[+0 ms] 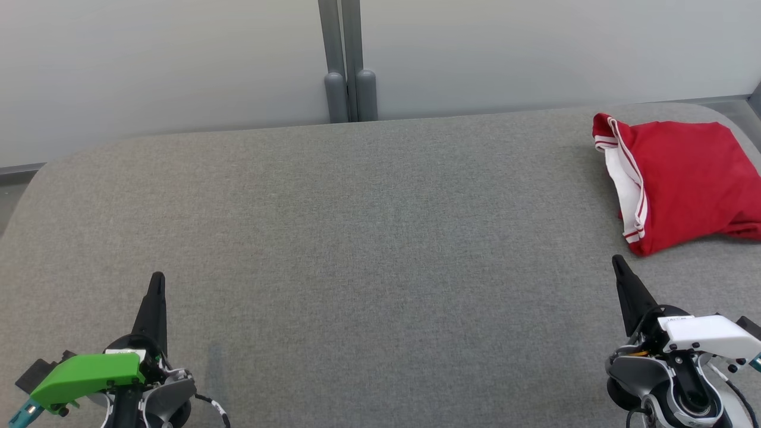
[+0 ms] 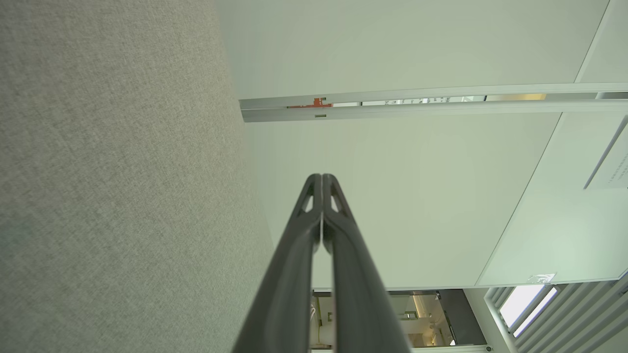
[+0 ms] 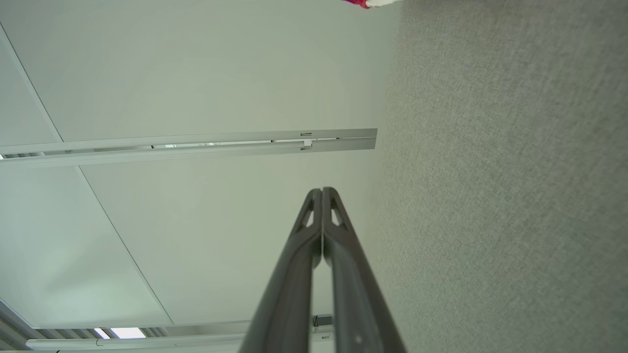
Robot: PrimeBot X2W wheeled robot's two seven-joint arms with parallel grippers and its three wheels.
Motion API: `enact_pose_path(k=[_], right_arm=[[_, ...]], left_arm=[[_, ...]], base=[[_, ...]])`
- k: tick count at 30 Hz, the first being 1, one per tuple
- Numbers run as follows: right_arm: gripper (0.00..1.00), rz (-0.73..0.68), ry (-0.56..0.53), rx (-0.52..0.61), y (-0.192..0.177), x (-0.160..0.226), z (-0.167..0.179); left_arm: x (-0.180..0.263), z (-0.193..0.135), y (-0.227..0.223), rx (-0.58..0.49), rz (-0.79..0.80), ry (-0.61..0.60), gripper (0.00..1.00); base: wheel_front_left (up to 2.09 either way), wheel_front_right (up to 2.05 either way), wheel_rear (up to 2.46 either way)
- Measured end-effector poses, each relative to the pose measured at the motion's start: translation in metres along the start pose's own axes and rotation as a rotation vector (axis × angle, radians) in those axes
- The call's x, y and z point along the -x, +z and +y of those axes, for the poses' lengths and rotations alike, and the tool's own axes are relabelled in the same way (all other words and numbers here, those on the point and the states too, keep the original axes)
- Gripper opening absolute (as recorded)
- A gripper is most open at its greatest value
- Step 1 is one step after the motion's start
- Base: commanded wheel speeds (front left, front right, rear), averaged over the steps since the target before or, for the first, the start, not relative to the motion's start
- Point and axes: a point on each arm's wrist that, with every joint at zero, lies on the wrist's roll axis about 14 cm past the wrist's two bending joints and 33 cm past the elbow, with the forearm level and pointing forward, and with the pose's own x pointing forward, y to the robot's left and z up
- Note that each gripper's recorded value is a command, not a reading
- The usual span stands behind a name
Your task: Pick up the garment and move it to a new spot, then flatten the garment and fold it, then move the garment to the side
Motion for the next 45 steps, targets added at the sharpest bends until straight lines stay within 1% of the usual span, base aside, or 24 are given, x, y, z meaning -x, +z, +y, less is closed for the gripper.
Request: enact_pose_path(k=[45], right_arm=[[0.0,0.0,0.0,0.0,0.0,0.0,0.0]], left_arm=[[0.0,0.0,-0.0001,0.0,0.0,0.0,0.0]], base=[[0.0,0.0,0.0]])
